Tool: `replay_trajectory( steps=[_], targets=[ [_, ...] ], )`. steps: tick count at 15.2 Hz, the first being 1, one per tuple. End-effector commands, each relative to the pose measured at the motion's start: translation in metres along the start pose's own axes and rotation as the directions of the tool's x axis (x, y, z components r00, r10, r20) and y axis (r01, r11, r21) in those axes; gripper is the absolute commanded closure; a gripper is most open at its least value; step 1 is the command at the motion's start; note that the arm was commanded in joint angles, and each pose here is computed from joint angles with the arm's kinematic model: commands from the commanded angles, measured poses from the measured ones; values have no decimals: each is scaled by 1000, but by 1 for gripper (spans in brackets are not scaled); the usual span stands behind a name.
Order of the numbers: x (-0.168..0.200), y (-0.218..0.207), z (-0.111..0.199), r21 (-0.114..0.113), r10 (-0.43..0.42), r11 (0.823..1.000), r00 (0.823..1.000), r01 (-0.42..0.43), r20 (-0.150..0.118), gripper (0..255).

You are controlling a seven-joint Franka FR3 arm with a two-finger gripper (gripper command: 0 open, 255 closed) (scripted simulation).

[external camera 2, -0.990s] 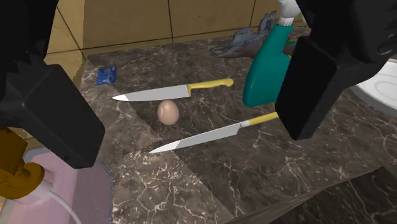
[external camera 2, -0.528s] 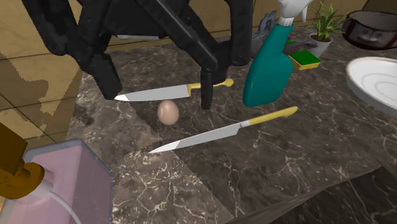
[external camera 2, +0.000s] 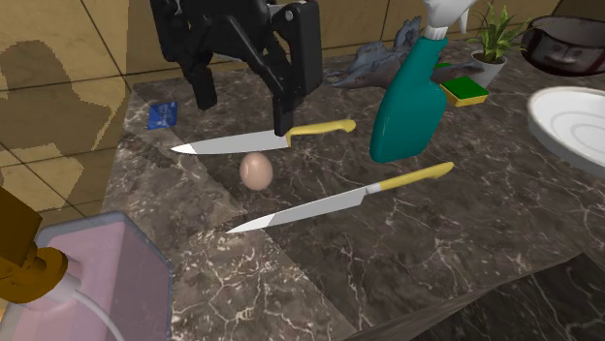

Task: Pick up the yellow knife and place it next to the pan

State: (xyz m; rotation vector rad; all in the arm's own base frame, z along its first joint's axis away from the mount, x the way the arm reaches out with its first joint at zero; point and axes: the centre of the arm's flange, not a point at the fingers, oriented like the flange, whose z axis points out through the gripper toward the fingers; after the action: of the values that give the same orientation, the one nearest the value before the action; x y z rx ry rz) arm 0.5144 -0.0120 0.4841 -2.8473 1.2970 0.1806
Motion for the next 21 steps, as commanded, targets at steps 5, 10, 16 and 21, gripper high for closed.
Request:
replay_trajectory(
  steps=[5,10,16,21],
  targets=[
    [73,-26,31,22,247,969,968,-248,39,0],
    [135,-34,58,32,437,897,896,-440,75,0],
    [194,-31,91,35,602,793,791,-608,111,0],
    [193,-33,117,35,602,793,791,-608,111,0]
  ],
)
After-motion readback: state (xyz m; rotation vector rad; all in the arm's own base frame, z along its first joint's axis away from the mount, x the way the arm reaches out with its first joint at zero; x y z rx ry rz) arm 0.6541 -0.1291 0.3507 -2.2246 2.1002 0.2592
